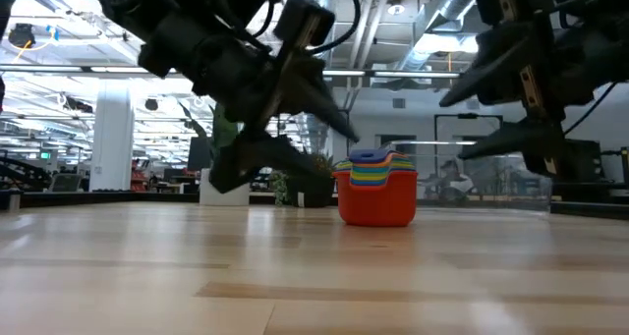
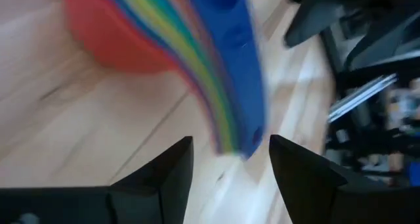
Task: Nest measuring cups in basket
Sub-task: Put the nested measuring cups into the transparent bin
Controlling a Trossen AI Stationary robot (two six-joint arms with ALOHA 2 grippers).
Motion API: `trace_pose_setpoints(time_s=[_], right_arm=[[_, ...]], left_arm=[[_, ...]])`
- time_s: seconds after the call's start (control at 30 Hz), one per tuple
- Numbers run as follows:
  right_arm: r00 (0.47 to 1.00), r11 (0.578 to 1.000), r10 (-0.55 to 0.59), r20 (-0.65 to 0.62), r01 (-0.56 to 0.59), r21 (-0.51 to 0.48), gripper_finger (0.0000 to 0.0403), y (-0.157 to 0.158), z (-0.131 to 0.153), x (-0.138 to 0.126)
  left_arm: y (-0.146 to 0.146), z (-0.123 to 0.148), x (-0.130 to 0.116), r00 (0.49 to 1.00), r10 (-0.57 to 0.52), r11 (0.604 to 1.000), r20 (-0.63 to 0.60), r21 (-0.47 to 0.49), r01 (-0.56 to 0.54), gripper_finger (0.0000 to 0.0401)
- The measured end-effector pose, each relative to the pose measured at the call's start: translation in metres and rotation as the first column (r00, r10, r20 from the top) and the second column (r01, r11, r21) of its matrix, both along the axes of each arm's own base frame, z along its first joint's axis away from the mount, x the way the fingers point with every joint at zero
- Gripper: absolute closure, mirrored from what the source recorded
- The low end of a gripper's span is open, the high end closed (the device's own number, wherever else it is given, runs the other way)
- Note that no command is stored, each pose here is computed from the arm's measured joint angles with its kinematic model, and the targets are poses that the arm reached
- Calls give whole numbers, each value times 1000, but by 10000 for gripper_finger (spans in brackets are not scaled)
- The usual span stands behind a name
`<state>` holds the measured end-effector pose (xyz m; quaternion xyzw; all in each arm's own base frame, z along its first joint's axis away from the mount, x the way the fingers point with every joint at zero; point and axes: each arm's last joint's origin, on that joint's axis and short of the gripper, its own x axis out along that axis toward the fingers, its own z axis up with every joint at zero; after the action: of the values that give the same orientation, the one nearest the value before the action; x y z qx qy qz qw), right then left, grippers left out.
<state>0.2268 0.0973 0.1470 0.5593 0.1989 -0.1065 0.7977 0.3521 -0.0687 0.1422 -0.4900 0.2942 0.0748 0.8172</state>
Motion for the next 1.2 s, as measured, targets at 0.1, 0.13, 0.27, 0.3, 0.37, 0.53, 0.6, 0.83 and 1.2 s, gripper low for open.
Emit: trace_pose_setpoints(time_s=[0.1,0.13,0.27,0.3,0.37,0.53,0.6,0.83,1.2], right_arm=[[999,1000,2,38,-1,-25,153,-2,10,-2],[998,999,5,58,-3,-35,153,-2,14,-3],[990,997,34,134,-24,-75,153,-5,33,-9],[987,996,40,154,-27,-83,153,-6,37,-10],[980,994,52,190,-33,-100,153,-7,46,-14],[954,988,82,287,-40,-148,153,-12,68,-23],[943,985,91,320,-39,-166,153,-14,75,-27],[913,979,108,394,-30,-200,153,-18,92,-37],[908,976,116,402,-29,-216,153,-20,95,-39]], left_arm=[[1,2,4,998,19,1000,57,-14,-18,213],[2,2,5,998,27,999,53,-21,-26,213],[3,1,4,999,33,999,38,-21,-33,213],[4,1,4,999,36,999,38,-24,-36,213],[4,0,4,999,42,999,30,-31,-41,213],[4,-3,2,998,56,998,-4,-38,-57,213],[4,-3,2,998,65,997,-4,-39,-65,213],[4,-3,2,996,89,994,-9,-57,-89,213],[4,-1,3,996,83,995,13,-60,-82,213]])
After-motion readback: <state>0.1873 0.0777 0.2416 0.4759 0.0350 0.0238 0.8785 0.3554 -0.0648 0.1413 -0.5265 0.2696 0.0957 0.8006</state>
